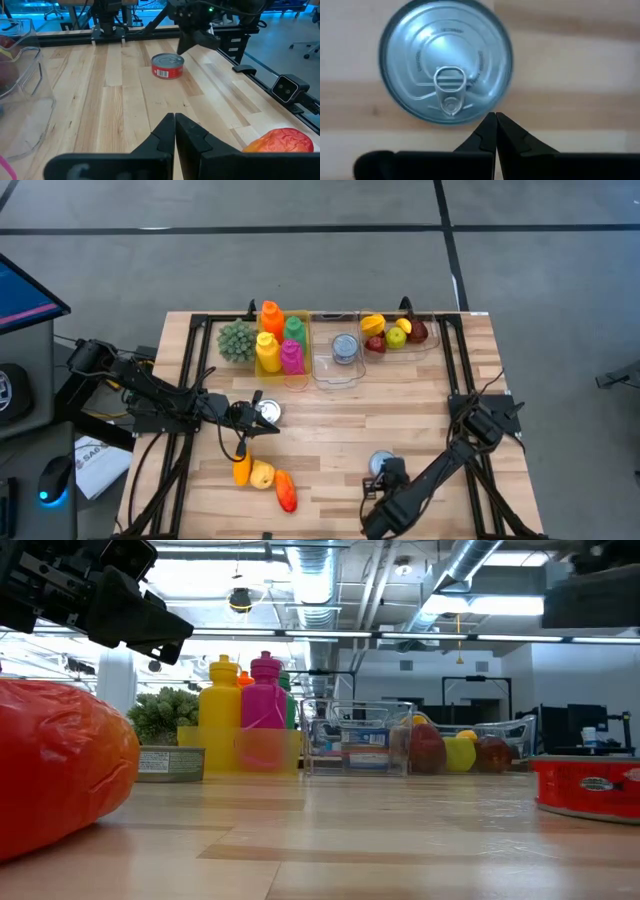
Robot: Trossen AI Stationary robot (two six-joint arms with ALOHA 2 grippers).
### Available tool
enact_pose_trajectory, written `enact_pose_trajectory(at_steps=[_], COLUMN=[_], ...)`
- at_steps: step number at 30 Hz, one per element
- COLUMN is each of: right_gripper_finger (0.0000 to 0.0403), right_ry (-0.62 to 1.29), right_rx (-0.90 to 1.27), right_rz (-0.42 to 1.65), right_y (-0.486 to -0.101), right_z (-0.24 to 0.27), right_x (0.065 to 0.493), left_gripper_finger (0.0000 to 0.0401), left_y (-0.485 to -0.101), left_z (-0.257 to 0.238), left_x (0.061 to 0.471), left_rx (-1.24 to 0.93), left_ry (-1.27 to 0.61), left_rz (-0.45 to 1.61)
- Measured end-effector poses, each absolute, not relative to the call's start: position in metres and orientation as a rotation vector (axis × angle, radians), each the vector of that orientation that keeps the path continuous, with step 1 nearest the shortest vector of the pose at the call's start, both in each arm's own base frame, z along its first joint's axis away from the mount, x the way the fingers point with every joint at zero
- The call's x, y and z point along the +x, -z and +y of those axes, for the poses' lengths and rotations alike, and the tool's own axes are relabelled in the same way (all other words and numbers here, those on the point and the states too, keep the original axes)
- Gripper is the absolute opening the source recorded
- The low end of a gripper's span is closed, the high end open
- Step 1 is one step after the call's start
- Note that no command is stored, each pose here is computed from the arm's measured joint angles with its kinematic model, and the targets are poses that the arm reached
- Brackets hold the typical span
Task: Pick & Place Food Item
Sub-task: Put the red tuna into the left transparent bin
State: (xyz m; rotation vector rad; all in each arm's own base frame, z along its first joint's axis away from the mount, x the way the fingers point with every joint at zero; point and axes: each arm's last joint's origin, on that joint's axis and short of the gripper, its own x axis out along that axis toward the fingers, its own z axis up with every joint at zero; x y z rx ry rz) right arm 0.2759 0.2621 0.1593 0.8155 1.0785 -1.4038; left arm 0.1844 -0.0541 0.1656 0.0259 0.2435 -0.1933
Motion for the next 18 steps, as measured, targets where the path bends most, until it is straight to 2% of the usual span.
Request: enact_pose_trajectory(at_steps=[12, 18], right_gripper_finger=[0.0, 0.0], right_ry=[1.412, 1.513], right_rx=[0.755, 0.668], right_rz=[1.035, 1.056], right_y=[-0.161, -0.165], right_z=[0.245, 0.237], right_x=[0.287, 0.281], left_gripper_finger=[0.0002, 0.0002], left_y=[-0.166, -0.166], left_z=[-0.054, -0.054], left_x=[0.184, 0.184], left_rx=[0.026, 0.026], left_ry=[0.193, 0.193], left_rz=[0.244, 0.244])
